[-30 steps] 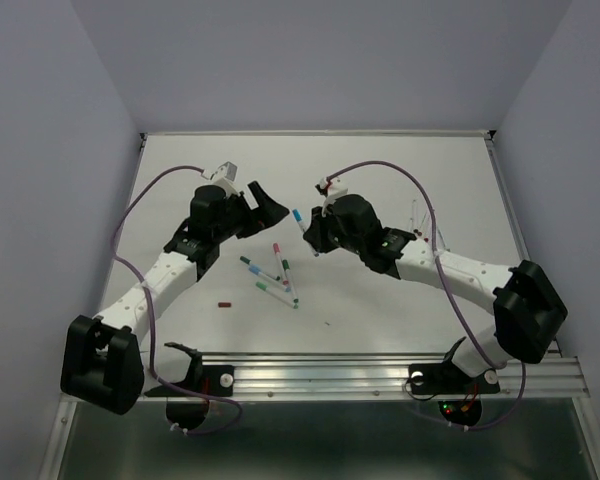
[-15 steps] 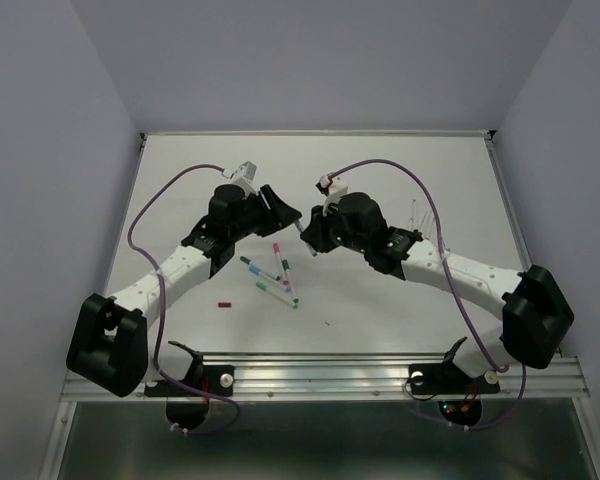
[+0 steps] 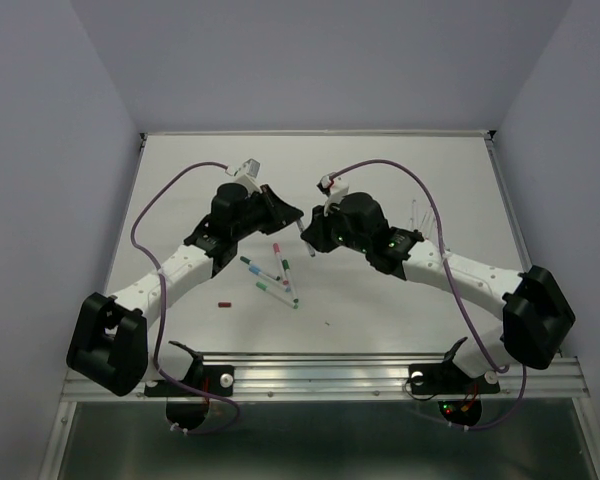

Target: Open the pen caps

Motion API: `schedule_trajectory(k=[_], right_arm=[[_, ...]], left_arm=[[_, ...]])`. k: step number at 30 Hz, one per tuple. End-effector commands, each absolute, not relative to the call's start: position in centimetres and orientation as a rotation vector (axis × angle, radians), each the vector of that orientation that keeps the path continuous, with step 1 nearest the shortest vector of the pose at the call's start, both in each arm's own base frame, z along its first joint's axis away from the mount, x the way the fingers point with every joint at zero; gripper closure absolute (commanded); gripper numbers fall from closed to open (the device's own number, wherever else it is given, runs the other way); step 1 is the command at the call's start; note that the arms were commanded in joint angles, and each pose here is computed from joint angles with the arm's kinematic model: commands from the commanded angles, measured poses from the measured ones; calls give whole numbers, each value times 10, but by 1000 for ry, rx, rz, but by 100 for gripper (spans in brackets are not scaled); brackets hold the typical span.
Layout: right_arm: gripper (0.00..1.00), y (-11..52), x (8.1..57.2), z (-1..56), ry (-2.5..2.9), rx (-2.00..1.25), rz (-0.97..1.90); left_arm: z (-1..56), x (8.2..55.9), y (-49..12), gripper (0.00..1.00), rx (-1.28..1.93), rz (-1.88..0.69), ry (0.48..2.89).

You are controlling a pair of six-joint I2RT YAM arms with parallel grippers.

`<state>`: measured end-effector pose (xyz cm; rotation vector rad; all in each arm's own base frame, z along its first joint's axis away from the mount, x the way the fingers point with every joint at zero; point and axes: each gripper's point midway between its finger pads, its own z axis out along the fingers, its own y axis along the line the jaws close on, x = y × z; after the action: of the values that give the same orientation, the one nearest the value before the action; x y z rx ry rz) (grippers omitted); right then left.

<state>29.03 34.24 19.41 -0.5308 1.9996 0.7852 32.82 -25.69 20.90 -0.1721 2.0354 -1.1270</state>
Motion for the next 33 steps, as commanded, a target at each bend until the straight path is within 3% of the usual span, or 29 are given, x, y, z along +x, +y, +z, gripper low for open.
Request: schedule_trajectory(k=[1,9,19,22,27,30,33], right_arm=[[99,353,268,195,1965,-666,908],[99,357,177,132,2114,-1026,1151],[99,334,92,104,2205,-1044,1392],[99,333,96,107,2210,-974,1375],[97,332,151,129,2144,-786,1094],[83,331,194,165,2018,-704,939],[59,330,233,195,1941,-610,817]], left_arm=[[232,341,-254,100,-167,-1095,1946],[255,378,-222,100,-325,-866,1859],[270,418,-185,100,-511,-753,1769],[268,421,-181,100,-538,-772,1764],[253,409,-195,100,-472,-839,1824],[246,395,-205,100,-420,-901,1866],[238,381,-216,100,-382,-955,1901]])
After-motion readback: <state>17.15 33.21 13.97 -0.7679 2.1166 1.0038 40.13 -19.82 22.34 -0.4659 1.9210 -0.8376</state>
